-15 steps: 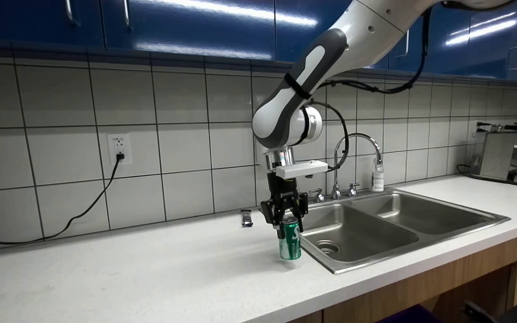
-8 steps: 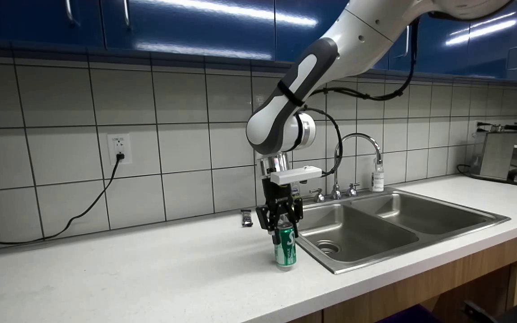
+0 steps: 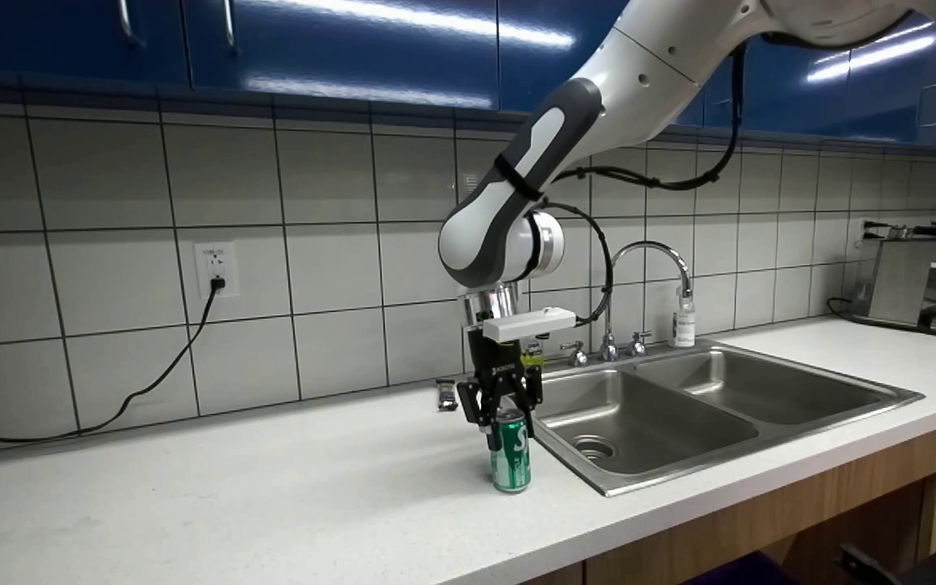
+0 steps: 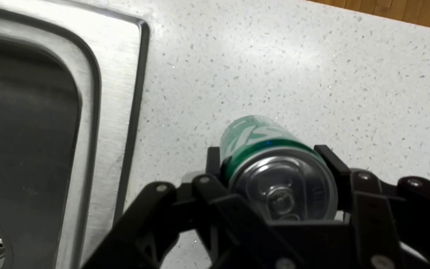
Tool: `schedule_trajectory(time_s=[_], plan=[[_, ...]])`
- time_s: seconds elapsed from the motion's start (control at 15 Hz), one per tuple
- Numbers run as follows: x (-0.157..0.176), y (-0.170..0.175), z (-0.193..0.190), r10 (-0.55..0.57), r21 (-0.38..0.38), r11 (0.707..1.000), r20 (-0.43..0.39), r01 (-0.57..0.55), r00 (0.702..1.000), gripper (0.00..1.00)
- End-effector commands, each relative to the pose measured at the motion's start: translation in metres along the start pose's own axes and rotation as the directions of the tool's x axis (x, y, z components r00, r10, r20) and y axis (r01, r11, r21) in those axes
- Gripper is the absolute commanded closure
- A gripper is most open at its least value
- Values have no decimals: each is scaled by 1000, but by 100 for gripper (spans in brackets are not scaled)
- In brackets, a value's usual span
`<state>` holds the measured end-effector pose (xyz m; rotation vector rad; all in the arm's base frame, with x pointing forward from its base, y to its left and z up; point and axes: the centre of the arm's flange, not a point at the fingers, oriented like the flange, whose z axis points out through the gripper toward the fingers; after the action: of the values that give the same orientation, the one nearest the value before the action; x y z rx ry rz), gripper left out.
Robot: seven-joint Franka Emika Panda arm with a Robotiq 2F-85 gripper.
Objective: Remove the can from the sink
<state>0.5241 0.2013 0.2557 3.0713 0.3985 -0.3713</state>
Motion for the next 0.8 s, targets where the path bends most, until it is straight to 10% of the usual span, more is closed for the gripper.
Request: schedule_trajectory(time_s=[0.0, 0.07, 0.73], plan=[[4, -6, -5, -4, -18, 1000, -9, 4, 1000, 62], [3, -7, -5, -2, -18, 1000, -8, 2, 1000, 12], [-14, -10, -42, 0, -33, 999, -57, -2, 998, 0]])
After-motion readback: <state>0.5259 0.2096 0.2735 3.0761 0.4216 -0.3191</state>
